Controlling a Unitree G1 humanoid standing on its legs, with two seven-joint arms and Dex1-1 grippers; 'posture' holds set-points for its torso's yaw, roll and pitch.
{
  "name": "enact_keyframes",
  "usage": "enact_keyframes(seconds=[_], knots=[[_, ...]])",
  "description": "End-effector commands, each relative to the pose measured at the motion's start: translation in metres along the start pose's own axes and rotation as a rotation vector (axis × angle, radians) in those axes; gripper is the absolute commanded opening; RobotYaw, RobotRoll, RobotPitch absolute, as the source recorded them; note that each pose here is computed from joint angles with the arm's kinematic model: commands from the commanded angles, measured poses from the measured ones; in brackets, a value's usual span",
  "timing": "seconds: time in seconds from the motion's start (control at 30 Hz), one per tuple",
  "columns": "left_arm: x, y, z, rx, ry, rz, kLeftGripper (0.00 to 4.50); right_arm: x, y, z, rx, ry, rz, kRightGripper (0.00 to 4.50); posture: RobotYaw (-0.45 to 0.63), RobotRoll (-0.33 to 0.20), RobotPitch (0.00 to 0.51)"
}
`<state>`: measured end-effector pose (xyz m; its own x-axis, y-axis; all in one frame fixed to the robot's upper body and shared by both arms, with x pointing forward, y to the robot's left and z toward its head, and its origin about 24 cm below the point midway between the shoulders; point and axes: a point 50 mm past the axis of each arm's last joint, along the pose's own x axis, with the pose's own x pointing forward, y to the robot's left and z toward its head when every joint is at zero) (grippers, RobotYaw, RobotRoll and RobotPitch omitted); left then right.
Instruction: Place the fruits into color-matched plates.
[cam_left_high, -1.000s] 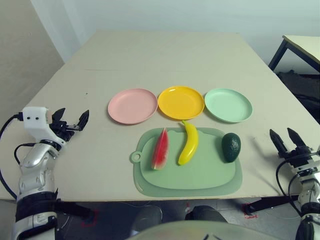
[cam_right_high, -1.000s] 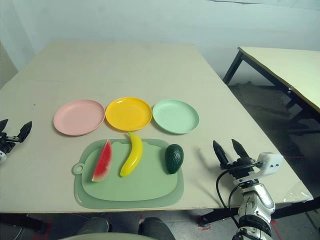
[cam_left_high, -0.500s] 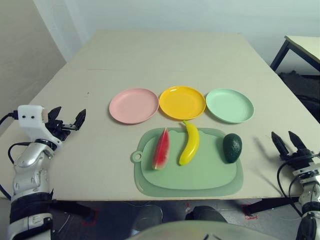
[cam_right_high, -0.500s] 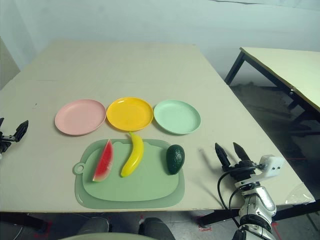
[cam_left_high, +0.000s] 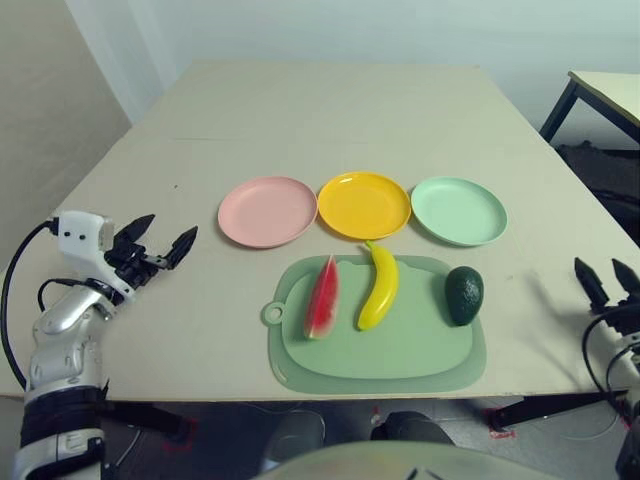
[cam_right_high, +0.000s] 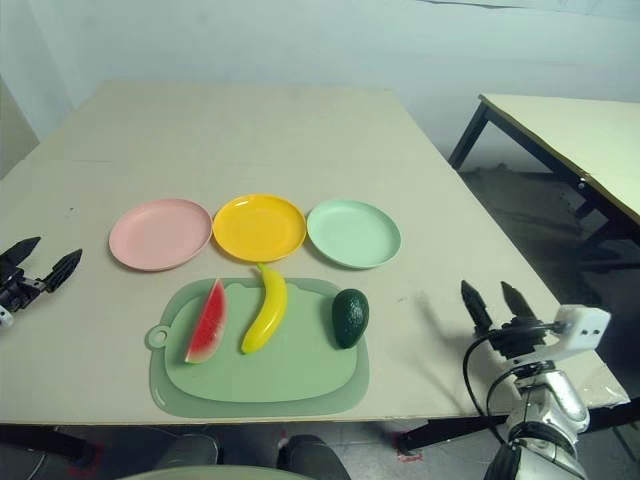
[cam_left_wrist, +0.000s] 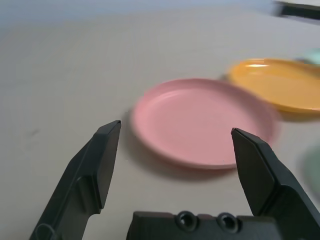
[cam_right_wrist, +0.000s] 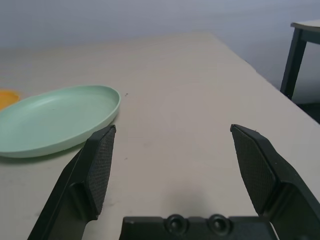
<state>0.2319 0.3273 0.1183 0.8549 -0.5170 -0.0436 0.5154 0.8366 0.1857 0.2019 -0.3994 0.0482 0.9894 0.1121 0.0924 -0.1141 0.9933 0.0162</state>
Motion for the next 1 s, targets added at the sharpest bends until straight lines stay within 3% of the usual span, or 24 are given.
enact_keyframes(seconds=[0.03, 0.17, 0.3, 0.53, 0.63, 0.83, 1.0], knots=[[-0.001, -0.026, 0.009, 0.026, 0.014, -0.295, 4.50, -0.003, -0.002, 0.016, -0.174, 0.075, 0.154, 4.46, 0.10, 0.000, 0.000], [-0.005, -0.042, 0.017, 0.049, 0.055, -0.472, 4.50, -0.004, 0.004, 0.038, -0.407, 0.161, 0.426, 4.46, 0.07, 0.000, 0.000], [-0.002, -0.046, 0.023, 0.062, 0.067, -0.520, 4.50, 0.008, 0.006, 0.062, -0.491, 0.158, 0.555, 4.46, 0.03, 0.000, 0.000], [0.015, -0.038, 0.021, 0.112, 0.051, -0.518, 4.50, 0.019, 0.034, 0.102, -0.871, 0.332, 1.026, 4.46, 0.00, 0.000, 0.000], [0.019, -0.036, 0.019, 0.121, 0.048, -0.524, 4.50, 0.025, 0.047, 0.120, -0.961, 0.332, 1.136, 4.46, 0.00, 0.000, 0.000], [0.020, -0.036, 0.018, 0.130, 0.050, -0.538, 4.50, 0.052, 0.107, 0.162, -1.068, 0.285, 1.326, 4.46, -0.01, 0.000, 0.000], [0.018, -0.036, 0.018, 0.142, 0.069, -0.539, 4.50, 0.071, 0.147, 0.165, -1.061, 0.327, 1.411, 4.46, 0.01, 0.000, 0.000]])
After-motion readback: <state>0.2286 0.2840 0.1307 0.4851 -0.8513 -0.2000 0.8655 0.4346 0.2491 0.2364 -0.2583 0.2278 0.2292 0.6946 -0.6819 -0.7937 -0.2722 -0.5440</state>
